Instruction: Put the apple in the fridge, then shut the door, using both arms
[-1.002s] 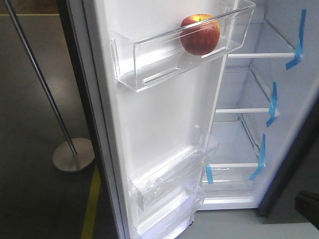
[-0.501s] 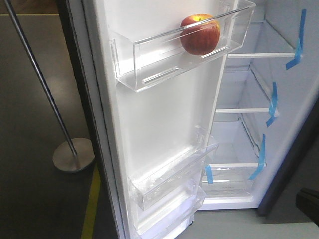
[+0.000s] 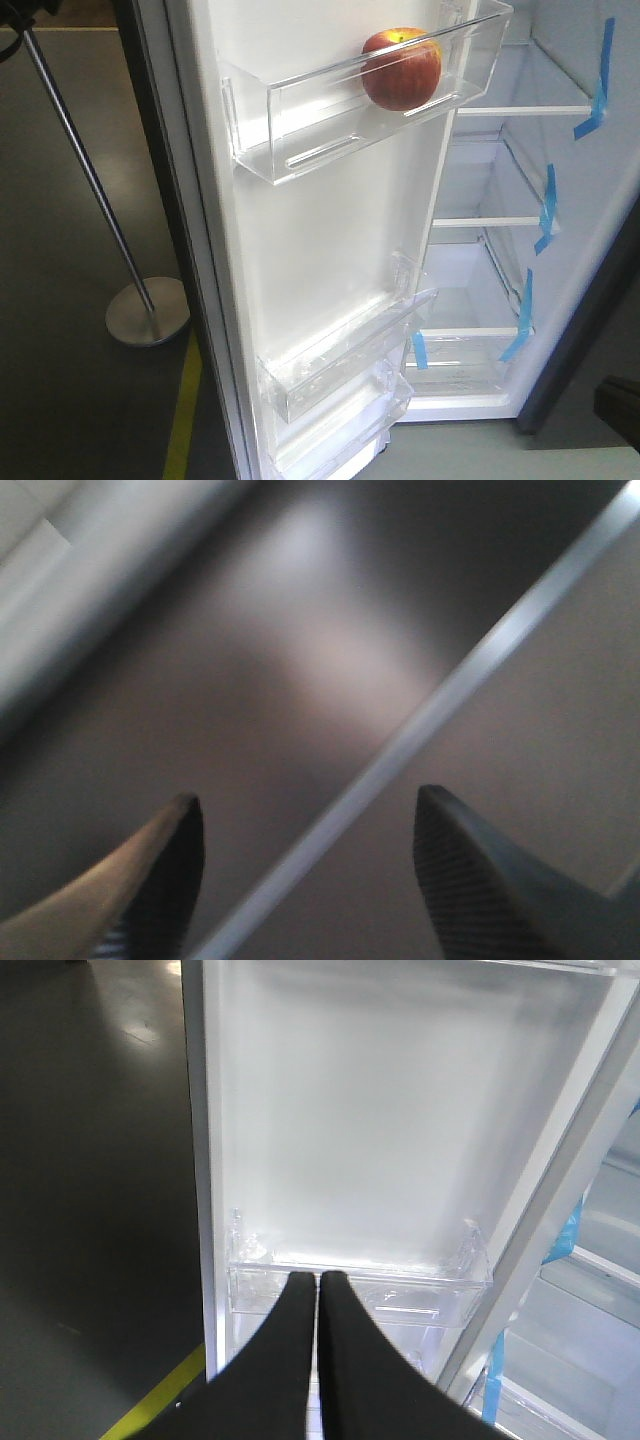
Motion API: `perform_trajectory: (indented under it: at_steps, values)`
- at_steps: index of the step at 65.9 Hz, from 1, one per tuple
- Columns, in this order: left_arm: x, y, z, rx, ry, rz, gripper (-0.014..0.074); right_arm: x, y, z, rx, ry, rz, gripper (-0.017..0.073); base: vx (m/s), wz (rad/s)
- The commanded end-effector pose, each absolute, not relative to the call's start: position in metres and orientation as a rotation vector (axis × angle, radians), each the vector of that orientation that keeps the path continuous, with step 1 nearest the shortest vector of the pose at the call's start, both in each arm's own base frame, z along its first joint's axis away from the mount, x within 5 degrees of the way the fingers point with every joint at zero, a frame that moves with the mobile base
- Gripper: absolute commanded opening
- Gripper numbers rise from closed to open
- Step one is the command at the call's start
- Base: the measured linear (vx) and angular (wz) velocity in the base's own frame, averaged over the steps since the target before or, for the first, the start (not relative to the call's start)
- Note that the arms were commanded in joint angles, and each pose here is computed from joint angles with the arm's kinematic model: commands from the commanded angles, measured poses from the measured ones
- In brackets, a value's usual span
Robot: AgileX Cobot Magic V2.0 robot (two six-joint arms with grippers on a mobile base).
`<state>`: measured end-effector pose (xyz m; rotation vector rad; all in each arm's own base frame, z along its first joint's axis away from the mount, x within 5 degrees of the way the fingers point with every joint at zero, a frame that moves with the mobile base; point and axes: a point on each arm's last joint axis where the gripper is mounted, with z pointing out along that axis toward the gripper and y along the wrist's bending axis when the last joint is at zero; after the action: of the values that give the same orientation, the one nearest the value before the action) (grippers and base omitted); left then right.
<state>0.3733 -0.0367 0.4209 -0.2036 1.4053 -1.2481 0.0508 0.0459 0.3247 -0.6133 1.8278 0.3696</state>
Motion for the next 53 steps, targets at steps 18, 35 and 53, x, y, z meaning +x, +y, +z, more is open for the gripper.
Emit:
perform_trajectory:
  at_steps: [18, 35, 53]
  values:
    - [0.349, -0.084, 0.447, 0.023, 1.354, -1.438, 0.0449, 0.054, 0.045, 0.337, -0.56, 1.765, 0.371, -0.0003, 0.0, 0.0]
    - [0.326, -0.134, 0.45, 0.209, 1.336, -1.626, 0.0449, 0.054, 0.045, 0.337, -0.56, 1.764, 0.37, -0.0003, 0.0, 0.0]
    - [0.292, -0.196, 0.45, 0.358, 1.347, -1.782, 0.0449, 0.056, 0.043, 0.34, -0.529, 1.733, 0.351, -0.0003, 0.0, 0.0]
